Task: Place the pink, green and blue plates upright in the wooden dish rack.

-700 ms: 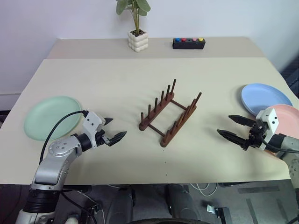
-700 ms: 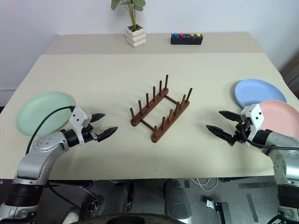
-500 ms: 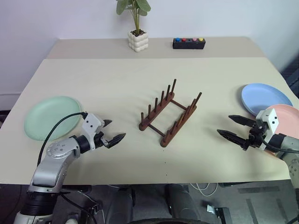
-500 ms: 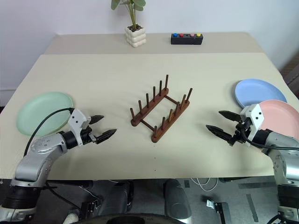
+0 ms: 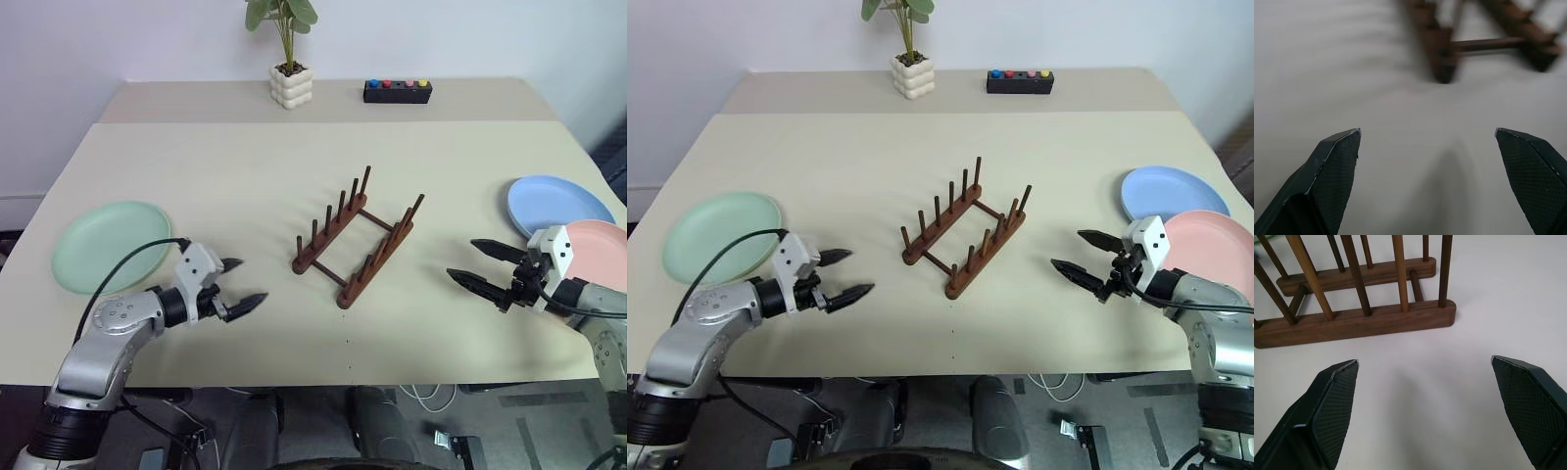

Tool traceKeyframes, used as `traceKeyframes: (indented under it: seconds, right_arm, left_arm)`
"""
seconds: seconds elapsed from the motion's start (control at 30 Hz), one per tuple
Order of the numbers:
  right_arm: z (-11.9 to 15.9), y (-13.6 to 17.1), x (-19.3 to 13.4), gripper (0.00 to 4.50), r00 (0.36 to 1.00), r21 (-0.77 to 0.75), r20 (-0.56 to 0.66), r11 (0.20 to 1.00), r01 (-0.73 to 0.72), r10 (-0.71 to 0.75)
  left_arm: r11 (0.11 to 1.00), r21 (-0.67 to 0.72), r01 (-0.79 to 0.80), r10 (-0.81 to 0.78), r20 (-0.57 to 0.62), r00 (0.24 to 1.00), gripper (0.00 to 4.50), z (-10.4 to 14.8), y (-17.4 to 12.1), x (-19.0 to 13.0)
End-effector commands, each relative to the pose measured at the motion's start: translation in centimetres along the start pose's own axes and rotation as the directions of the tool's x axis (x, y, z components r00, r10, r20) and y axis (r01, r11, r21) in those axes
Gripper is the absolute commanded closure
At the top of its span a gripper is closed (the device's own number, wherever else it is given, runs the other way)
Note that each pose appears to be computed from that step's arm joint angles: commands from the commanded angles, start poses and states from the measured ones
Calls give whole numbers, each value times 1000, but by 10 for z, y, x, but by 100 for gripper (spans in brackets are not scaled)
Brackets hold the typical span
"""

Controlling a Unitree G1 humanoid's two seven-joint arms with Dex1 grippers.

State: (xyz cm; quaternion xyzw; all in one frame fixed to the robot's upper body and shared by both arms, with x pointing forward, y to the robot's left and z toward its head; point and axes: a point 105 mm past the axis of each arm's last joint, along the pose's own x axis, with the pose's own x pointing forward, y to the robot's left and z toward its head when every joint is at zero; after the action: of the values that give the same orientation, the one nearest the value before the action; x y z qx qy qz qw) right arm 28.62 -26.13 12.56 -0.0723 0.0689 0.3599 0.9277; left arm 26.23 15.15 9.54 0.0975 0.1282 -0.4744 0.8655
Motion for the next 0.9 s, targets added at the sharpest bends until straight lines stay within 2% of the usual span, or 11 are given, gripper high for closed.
traceKeyframes:
  seconds: [0.03, 0.2, 0.37, 0.57, 0.8, 0.9]
  right_arm:
    - [10, 14, 3, 8, 999, -15, 40, 1000, -22, 23]
    - [10, 30, -5, 8, 999, 2, 33, 1000, -17, 17]
    - [6, 37, -12, 8, 1000, 24, 19, 1000, -1, 1]
    - [8, 39, -10, 8, 999, 26, 35, 999, 22, -23]
    - [8, 43, -9, 8, 998, 29, 41, 999, 35, -36]
    - [8, 44, -9, 0, 998, 30, 45, 999, 37, -39]
  left_arm:
    - [988, 22, 152, -152, 22, 988, 0, 13, -26, 18]
    - [957, 53, 286, -286, 0, 958, 0, 15, -49, 53]
    - [936, 70, 346, -348, 12, 938, 0, 22, -58, 84]
    - [948, 111, 297, -297, -23, 955, 0, 16, -53, 113]
    - [968, 112, 225, -228, 12, 974, 0, 19, -45, 122]
    - [973, 107, 205, -208, 19, 978, 87, 19, -41, 121]
